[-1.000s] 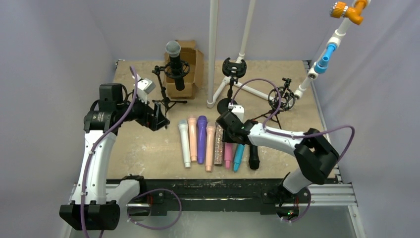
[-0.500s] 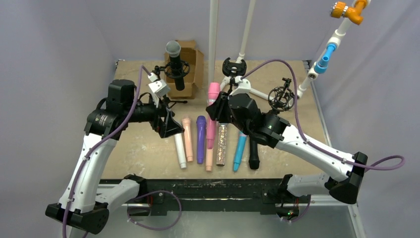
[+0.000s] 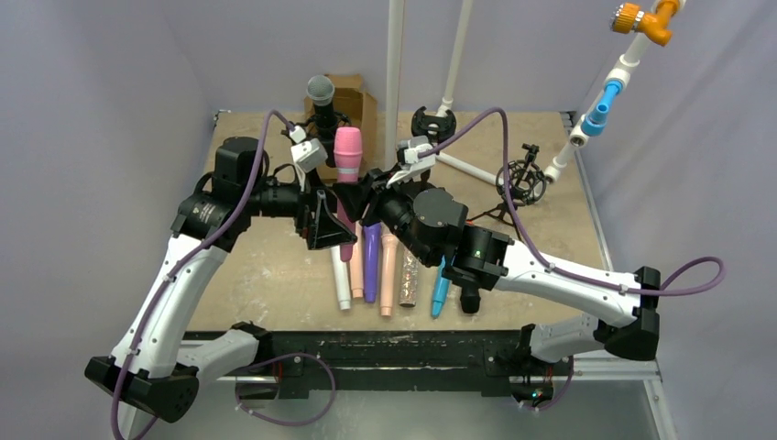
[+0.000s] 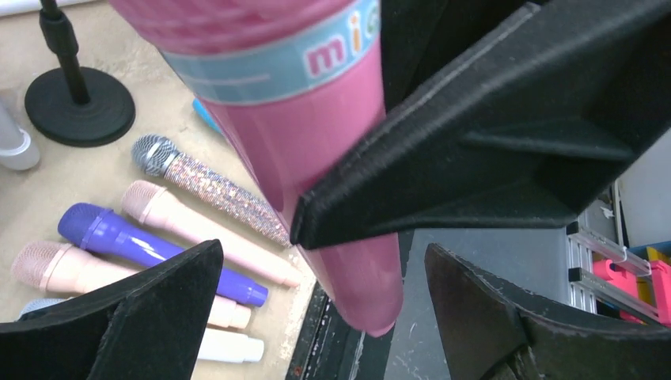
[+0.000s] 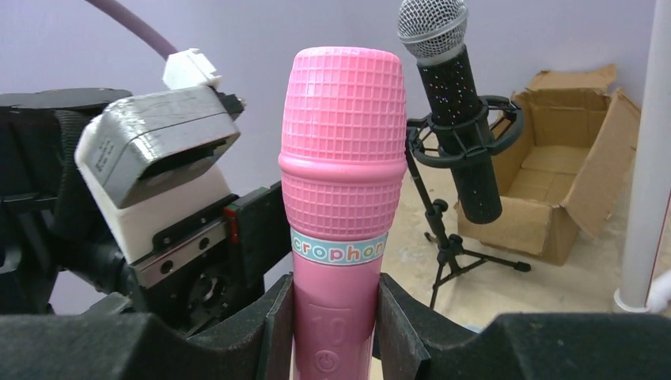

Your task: Attach the microphones to the stand

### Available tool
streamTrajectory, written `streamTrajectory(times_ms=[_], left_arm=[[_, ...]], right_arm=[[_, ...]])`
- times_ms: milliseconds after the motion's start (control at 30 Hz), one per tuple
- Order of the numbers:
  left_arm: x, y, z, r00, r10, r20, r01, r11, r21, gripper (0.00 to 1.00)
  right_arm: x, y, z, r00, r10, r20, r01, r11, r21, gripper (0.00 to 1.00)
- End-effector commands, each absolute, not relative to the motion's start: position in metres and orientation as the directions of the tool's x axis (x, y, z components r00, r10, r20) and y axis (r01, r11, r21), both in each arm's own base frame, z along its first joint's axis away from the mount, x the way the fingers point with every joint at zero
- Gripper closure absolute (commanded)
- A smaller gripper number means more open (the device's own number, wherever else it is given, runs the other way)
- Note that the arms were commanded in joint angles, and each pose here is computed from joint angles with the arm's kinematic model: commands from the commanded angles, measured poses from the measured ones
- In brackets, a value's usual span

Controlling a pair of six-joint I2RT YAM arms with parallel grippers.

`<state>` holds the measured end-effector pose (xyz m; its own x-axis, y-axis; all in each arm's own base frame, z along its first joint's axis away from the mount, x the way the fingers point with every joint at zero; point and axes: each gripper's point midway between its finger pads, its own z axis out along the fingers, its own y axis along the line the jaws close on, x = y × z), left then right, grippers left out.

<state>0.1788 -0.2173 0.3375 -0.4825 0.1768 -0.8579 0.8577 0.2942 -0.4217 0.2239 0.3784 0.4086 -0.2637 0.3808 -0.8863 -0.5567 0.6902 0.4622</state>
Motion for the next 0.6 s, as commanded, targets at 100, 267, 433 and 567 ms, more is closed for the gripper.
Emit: streamTrajectory(times_ms=[100, 267, 433, 567], left_arm=[[0.173, -0.224, 0.346, -0.416, 0.153, -0.896, 0.9, 0.209, -0.382, 0.26], [0.175, -0.221, 0.342, -0.362, 0.187, -0.913, 0.922, 0.218, -0.321, 0.71], [0.175, -0.216, 0.342, -0.314, 0.214, -0.925, 0.937, 0.227, -0.266, 1.0], [0.173, -0.212, 0.344, -0.27, 0.226, -0.936, 0.947, 0.238, -0.216, 1.0]], right_arm=[[0.226, 0.375, 0.447, -0.128, 0.477, -0.869, -0.582, 0.673, 0.456, 0.94], [0.22, 0.391, 0.439, -0.173, 0.43, -0.886, -0.62, 0.651, 0.438, 0.69], [0.222, 0.402, 0.433, -0.245, 0.354, -0.903, -0.634, 0.646, 0.425, 0.45], [0.23, 0.404, 0.42, -0.333, 0.307, -0.892, -0.637, 0.624, 0.452, 0.4]])
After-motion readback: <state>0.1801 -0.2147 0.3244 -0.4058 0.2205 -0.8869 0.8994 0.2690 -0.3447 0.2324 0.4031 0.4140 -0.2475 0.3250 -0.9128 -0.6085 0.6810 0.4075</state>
